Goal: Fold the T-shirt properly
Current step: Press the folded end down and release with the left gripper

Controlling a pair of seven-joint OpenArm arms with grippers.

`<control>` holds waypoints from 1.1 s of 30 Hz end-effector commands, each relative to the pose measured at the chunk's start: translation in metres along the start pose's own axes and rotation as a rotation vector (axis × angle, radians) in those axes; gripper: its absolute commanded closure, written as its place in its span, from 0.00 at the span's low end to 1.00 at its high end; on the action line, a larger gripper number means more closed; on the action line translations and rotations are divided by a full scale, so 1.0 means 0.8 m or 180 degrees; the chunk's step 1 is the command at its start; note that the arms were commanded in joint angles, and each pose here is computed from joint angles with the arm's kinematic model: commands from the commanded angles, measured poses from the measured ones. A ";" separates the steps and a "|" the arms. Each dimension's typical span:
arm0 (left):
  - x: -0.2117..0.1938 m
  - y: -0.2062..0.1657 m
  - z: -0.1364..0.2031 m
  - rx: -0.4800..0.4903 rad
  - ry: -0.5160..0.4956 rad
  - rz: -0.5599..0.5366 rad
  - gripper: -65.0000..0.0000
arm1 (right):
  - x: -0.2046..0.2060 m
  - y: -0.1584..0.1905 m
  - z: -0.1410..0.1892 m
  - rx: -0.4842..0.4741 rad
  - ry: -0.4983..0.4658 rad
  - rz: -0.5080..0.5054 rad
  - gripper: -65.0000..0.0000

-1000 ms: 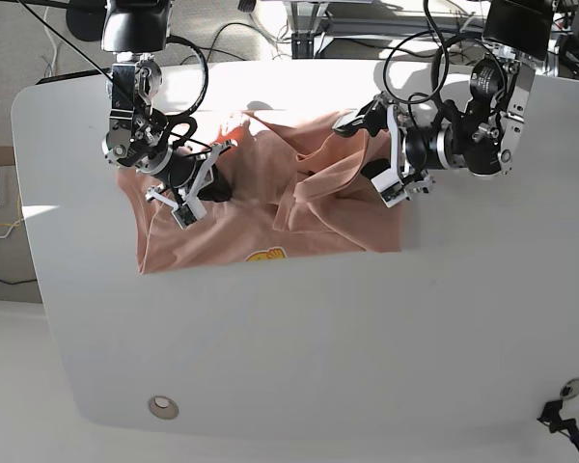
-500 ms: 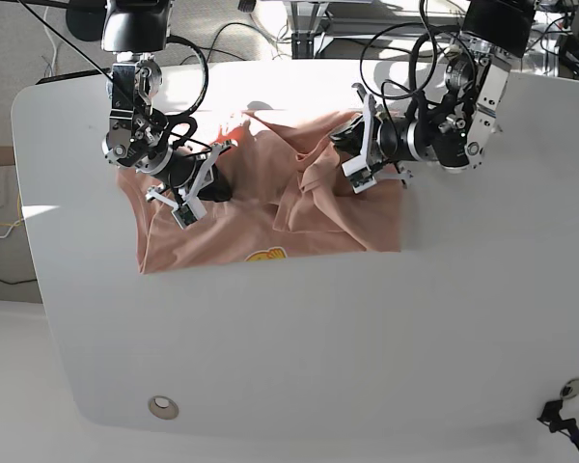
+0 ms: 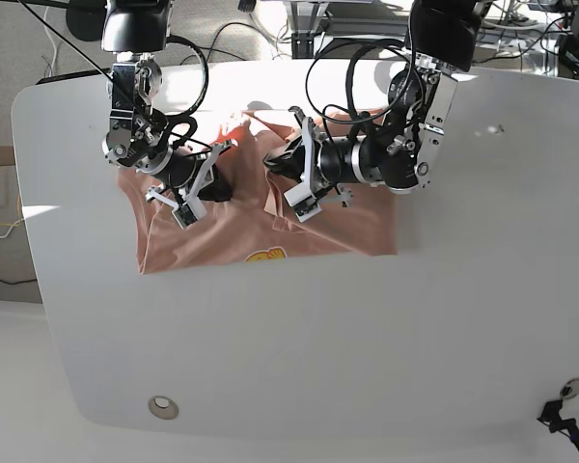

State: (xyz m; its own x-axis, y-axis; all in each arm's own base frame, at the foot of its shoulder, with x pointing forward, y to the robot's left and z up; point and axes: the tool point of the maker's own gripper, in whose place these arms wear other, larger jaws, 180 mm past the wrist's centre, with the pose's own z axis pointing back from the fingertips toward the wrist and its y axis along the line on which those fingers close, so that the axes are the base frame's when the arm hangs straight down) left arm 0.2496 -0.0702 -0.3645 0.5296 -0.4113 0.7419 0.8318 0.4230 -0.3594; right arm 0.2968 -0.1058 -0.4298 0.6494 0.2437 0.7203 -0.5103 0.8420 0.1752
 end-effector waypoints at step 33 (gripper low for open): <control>0.089 0.088 0.097 0.0849 -0.0360 -0.0641 0.09 | -0.020 -0.007 0.002 -0.0069 0.0269 0.0081 1.00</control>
State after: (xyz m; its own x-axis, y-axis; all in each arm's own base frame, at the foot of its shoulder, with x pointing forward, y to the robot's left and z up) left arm 0.3274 0.0031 -0.3138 0.3735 -0.4606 0.8052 0.8253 0.5613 -0.0617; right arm 0.2972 -0.1061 -0.4297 0.6496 0.2454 0.7196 -0.5106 0.8420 0.1739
